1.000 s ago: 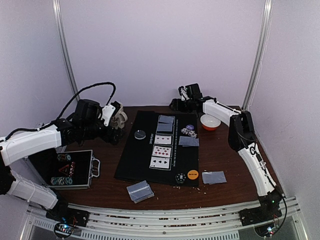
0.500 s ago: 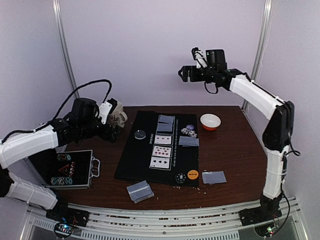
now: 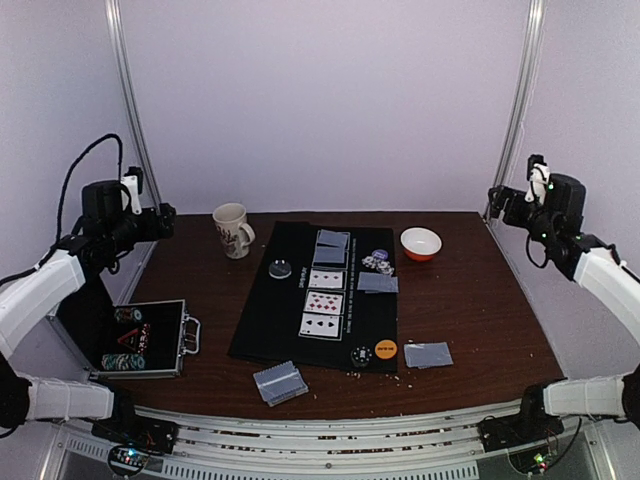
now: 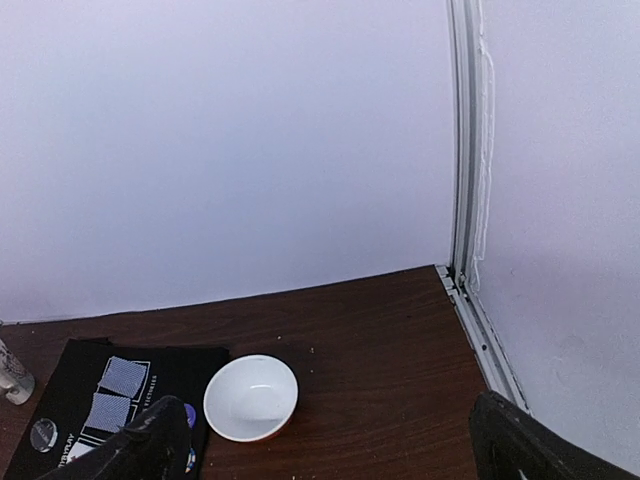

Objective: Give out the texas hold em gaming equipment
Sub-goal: Reset both arms

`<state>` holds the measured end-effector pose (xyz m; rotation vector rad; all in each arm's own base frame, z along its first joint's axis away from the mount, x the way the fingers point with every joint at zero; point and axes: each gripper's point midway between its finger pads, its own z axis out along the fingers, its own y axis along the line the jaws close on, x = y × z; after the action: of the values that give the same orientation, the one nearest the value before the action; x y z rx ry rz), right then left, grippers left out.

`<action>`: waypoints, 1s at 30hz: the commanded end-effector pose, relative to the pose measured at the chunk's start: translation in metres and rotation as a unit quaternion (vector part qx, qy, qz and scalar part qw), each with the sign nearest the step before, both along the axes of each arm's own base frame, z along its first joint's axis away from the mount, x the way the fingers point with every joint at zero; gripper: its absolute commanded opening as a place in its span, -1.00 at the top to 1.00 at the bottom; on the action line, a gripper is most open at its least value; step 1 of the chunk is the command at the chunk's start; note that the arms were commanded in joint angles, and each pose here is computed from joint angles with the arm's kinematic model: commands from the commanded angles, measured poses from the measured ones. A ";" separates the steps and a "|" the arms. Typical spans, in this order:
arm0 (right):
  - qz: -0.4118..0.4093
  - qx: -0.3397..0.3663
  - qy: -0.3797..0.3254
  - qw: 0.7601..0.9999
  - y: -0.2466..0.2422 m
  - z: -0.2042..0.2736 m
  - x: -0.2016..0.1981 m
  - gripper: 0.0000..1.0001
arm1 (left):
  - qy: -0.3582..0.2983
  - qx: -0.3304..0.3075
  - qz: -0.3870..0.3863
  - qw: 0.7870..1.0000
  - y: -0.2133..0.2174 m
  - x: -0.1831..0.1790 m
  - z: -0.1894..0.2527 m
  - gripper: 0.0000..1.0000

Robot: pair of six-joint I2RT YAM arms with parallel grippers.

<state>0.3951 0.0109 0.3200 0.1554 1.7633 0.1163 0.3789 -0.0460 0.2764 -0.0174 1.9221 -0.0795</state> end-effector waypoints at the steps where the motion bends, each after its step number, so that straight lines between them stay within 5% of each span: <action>1: -0.004 0.010 -0.032 0.999 -0.010 -0.045 -0.022 -1.00 | -0.048 -0.012 0.119 0.992 0.049 0.006 -0.001 -0.96; 12: -0.084 0.006 -0.098 0.992 -0.041 -0.130 -0.057 -1.00 | -0.132 0.014 0.237 0.962 0.092 -0.017 -0.067 -0.97; 23: -0.043 -0.022 -0.109 0.993 -0.028 -0.156 -0.053 -1.00 | -0.180 0.091 0.213 0.956 0.090 -0.023 -0.094 -0.96; 30: 0.018 -0.044 -0.097 0.994 -0.008 -0.178 -0.038 -1.00 | -0.175 0.115 0.127 0.970 0.064 -0.012 -0.115 -0.97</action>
<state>0.3473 -0.0096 0.1305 0.1449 1.6449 0.0471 0.3613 0.0324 0.1326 -0.1768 1.6795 0.3481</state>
